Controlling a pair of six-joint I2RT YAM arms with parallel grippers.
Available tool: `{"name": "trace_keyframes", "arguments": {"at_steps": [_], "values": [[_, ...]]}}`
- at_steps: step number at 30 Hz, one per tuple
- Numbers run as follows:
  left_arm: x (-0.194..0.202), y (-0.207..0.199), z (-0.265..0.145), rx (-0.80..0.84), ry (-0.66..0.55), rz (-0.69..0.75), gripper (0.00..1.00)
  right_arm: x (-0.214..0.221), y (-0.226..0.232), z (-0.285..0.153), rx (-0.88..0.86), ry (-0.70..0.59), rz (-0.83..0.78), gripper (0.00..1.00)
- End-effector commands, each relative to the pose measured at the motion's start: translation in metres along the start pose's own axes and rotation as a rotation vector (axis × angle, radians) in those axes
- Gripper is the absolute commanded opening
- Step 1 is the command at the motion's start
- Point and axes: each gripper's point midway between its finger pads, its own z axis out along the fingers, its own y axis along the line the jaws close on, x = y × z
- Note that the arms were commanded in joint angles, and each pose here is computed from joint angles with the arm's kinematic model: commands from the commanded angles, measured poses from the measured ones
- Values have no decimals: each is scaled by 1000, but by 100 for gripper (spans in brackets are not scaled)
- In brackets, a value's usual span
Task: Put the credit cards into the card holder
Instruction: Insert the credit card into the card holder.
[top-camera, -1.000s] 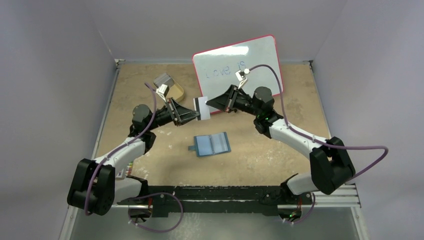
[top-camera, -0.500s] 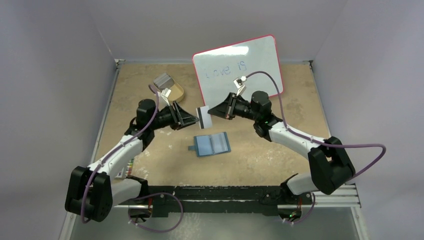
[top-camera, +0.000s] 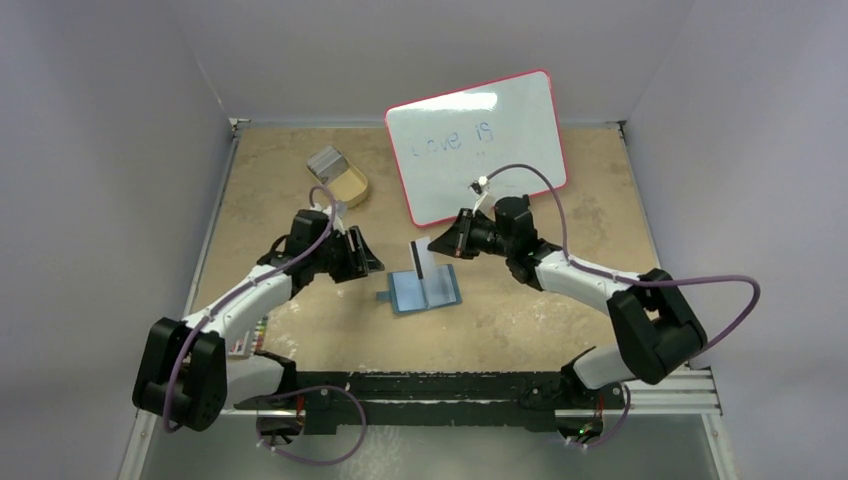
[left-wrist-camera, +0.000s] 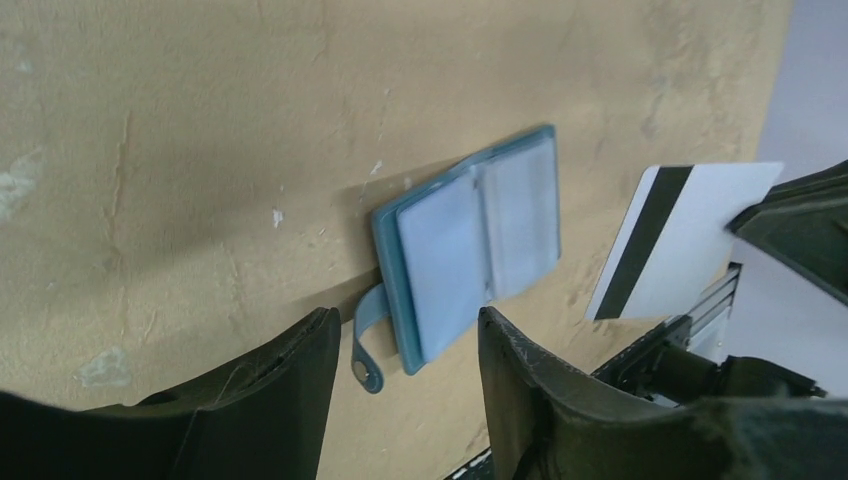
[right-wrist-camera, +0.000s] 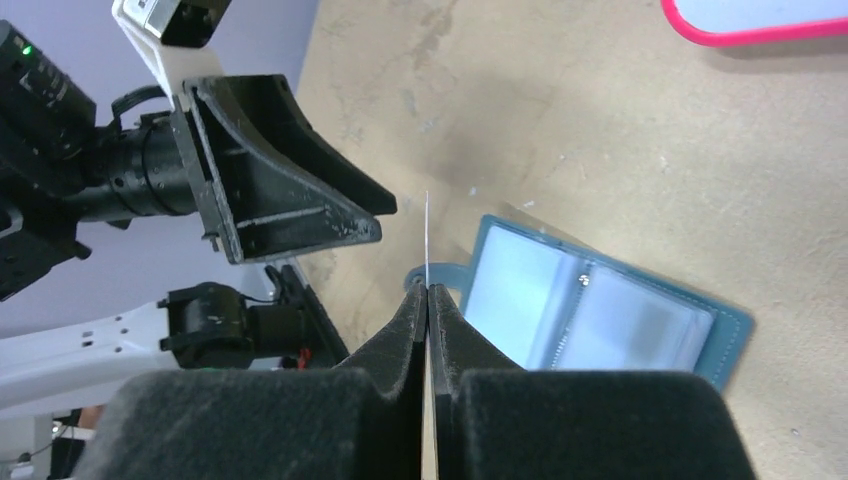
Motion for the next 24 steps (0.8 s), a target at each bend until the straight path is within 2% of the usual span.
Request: {"name": "trace_keyframes", "arguments": {"at_steps": [1,17,22,24], "values": [[11,9,13,-31,6,54,54,7,-23,6,52,1,-29,0],[39,30,33,-90,57,49,57,41,-62,18,94,69,17,0],[44,32,39,-84,72,44,50,48,-65,18,90,85,23,0],[45,32,40,-82,78,43,42,51,-66,17,89,91,29,0]]}}
